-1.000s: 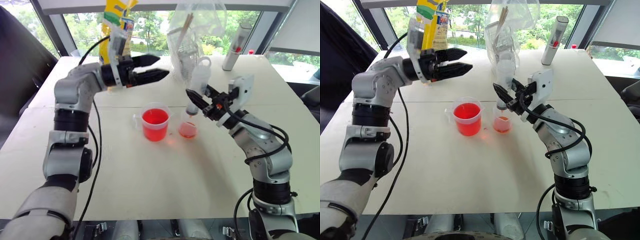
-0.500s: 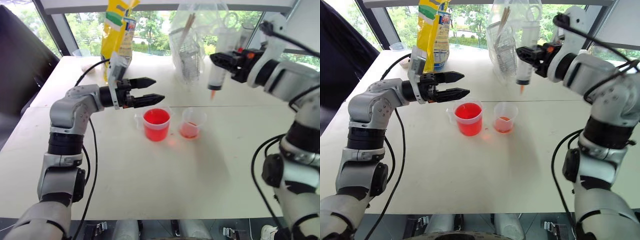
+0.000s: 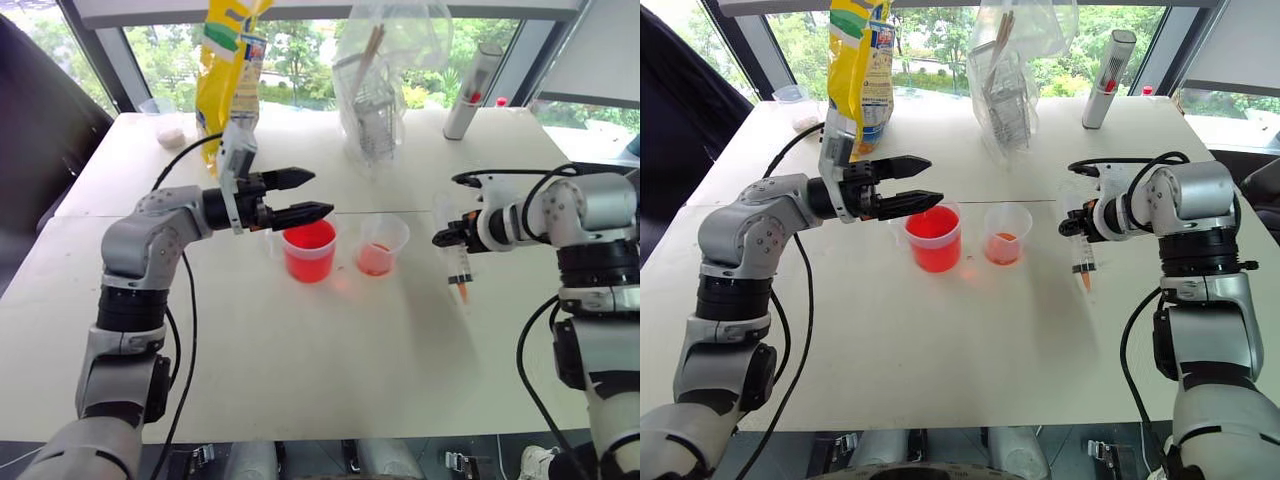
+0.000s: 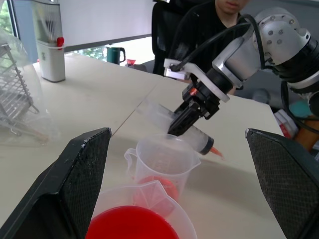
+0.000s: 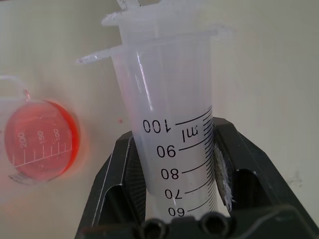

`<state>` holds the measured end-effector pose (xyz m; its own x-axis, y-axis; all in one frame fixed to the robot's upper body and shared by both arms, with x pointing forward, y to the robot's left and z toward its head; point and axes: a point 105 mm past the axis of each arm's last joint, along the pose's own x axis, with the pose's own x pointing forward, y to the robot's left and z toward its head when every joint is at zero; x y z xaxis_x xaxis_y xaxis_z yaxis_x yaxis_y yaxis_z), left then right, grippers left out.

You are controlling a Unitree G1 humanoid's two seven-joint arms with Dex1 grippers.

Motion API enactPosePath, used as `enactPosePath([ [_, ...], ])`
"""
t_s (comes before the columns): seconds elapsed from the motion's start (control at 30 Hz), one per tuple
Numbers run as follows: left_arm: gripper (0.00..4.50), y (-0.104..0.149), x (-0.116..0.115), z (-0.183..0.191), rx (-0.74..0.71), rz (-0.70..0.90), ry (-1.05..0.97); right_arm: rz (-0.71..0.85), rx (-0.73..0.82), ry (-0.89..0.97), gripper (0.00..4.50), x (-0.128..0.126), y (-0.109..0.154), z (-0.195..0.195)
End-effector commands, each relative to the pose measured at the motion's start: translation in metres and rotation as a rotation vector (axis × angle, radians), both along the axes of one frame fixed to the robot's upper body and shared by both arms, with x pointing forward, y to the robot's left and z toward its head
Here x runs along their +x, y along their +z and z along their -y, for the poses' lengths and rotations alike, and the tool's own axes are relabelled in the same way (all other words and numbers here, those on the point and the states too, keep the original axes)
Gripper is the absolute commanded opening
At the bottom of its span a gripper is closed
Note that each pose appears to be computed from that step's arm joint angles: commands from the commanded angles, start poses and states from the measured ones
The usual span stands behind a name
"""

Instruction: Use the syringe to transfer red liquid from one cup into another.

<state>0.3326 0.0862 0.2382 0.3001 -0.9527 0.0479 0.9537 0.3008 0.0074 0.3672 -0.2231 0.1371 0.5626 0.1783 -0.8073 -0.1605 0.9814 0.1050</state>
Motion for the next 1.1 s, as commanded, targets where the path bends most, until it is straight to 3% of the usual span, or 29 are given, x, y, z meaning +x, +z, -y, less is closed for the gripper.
enactPosePath([
  [0.03, 4.44, 0.008, -0.005, -0.004, 0.002, 0.039, 0.006, -0.008, -0.009, -0.019, 1.45, 0.003, -0.002, 0.003],
  [0.3, 4.44, 0.009, -0.008, -0.005, 0.015, 0.04, -0.002, -0.034, -0.018, -0.037, 1.45, 0.006, -0.02, 0.006],
  [0.33, 4.5, 0.009, -0.009, -0.005, 0.017, 0.038, -0.008, -0.031, -0.016, -0.04, 2.48, 0.007, -0.02, 0.007],
  [0.47, 4.5, 0.012, -0.012, -0.007, 0.021, 0.034, -0.021, -0.003, -0.018, -0.044, 4.3, 0.006, -0.014, 0.01],
  [0.5, 4.5, 0.013, -0.012, -0.008, 0.022, 0.033, -0.021, 0.017, -0.01, -0.043, 4.44, 0.005, -0.008, 0.01],
  [0.77, 4.5, 0.014, -0.018, -0.019, 0.065, 0.029, -0.025, 0.25, -0.005, 0.103, 4.44, -0.031, 0.052, 0.011],
  [0.97, 4.5, 0.01, -0.026, -0.035, 0.126, 0.014, -0.018, 0.514, 0.032, 0.396, 4.44, -0.083, 0.114, -0.014],
  [1.1, 4.5, 0.008, -0.032, -0.042, 0.164, 0.006, -0.02, 0.584, 0.034, 0.551, 4.44, -0.118, 0.125, -0.021],
])
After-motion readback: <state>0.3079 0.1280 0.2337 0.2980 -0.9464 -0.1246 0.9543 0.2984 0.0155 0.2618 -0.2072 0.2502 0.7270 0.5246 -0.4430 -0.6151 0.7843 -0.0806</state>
